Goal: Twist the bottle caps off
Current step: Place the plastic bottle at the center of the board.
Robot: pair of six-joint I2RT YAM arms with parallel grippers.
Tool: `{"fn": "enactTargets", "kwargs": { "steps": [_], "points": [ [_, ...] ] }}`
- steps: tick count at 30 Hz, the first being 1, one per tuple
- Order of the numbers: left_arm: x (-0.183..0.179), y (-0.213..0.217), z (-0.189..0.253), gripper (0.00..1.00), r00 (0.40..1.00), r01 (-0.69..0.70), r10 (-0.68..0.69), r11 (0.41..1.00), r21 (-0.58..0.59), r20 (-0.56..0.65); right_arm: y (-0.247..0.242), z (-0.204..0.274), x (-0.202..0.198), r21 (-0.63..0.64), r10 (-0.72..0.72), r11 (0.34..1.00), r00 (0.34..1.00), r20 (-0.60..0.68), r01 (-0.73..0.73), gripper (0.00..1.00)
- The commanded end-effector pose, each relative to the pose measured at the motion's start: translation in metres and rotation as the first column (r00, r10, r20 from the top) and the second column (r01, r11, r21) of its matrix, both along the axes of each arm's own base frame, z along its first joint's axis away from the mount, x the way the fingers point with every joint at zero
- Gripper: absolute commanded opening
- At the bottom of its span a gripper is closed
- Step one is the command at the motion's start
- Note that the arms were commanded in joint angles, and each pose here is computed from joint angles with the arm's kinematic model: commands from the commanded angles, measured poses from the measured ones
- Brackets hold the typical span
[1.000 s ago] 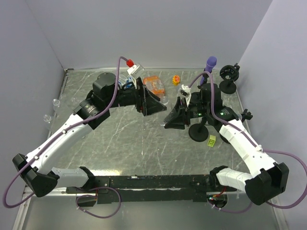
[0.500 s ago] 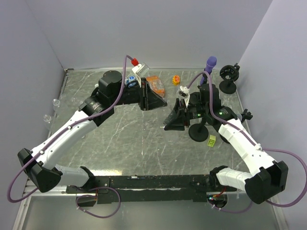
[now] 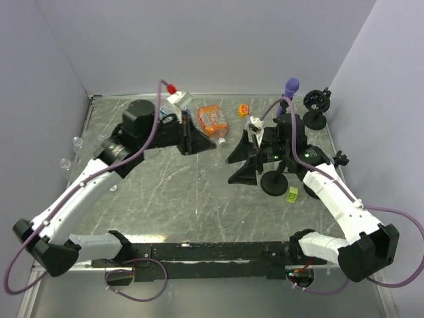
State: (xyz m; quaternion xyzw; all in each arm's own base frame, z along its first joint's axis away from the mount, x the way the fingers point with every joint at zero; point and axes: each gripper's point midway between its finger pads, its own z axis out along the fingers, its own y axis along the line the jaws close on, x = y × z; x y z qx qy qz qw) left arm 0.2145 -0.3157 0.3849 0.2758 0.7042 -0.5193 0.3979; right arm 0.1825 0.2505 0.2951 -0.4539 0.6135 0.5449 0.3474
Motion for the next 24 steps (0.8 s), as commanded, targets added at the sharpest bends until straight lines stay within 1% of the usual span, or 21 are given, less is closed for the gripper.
{"fn": "enactTargets", "kwargs": {
  "steps": [1,3,4,5,7,8,10,11,12,14,16,19,21,24],
  "points": [
    [0.010,0.045,0.016,0.01,0.982,-0.166,0.164,0.986,0.021,0.095,-0.011,0.027,0.006,0.034,-0.019,0.999,0.993,0.117,0.015,0.99],
    [0.023,0.070,0.010,0.01,0.948,-0.306,0.294,0.948,0.089,0.121,-0.022,0.030,0.013,0.030,-0.058,0.998,0.988,0.142,0.054,0.99],
    [0.031,0.084,0.008,0.01,0.923,-0.376,0.358,0.918,0.124,0.143,-0.029,0.033,0.013,0.036,-0.069,0.997,0.986,0.155,0.064,0.99],
    [0.041,0.102,0.009,0.01,0.881,-0.464,0.439,0.874,0.147,0.176,-0.036,0.035,0.011,0.043,-0.068,0.997,0.984,0.165,0.062,0.99],
    [0.062,0.135,0.007,0.01,0.785,-0.616,0.574,0.763,0.196,0.235,-0.047,0.035,0.005,0.065,-0.050,0.997,0.983,0.175,0.039,0.99],
    [0.073,0.153,0.007,0.01,0.724,-0.688,0.637,0.694,0.211,0.266,-0.050,0.032,0.001,0.076,-0.036,0.997,0.982,0.187,0.022,0.99],
    [0.094,0.184,0.010,0.01,0.610,-0.792,0.724,0.572,0.212,0.323,-0.053,0.021,-0.009,0.079,-0.017,0.997,0.978,0.208,0.000,0.99],
    [0.106,0.202,0.014,0.01,0.539,-0.842,0.767,0.501,0.200,0.348,-0.054,0.012,-0.012,0.076,-0.011,0.997,0.976,0.219,-0.006,0.99],
    [0.116,0.214,0.016,0.01,0.493,-0.870,0.786,0.456,0.190,0.372,-0.054,0.004,-0.014,0.071,-0.009,0.997,0.975,0.222,-0.007,0.99],
    [0.138,0.243,0.023,0.01,0.371,-0.929,0.838,0.339,0.151,0.401,-0.056,-0.010,-0.015,0.057,-0.014,0.998,0.972,0.233,0.000,0.99],
    [0.160,0.268,0.028,0.01,0.271,-0.963,0.871,0.249,0.106,0.409,-0.057,-0.022,-0.015,0.055,-0.009,0.998,0.971,0.240,-0.004,0.99],
    [0.187,0.304,0.033,0.01,0.148,-0.989,0.899,0.147,0.036,0.411,-0.061,-0.032,-0.018,0.066,-0.009,0.998,0.969,0.248,-0.007,0.99],
    [0.211,0.320,0.034,0.01,0.097,-0.994,0.908,0.107,-0.002,0.409,-0.062,-0.036,-0.019,0.070,-0.009,0.998,0.970,0.243,-0.009,0.99],
    [0.242,0.345,0.023,0.01,0.051,-0.998,0.917,0.056,-0.001,0.395,-0.062,-0.035,-0.022,0.081,0.000,0.997,0.969,0.245,-0.020,0.99]
  ]
}}
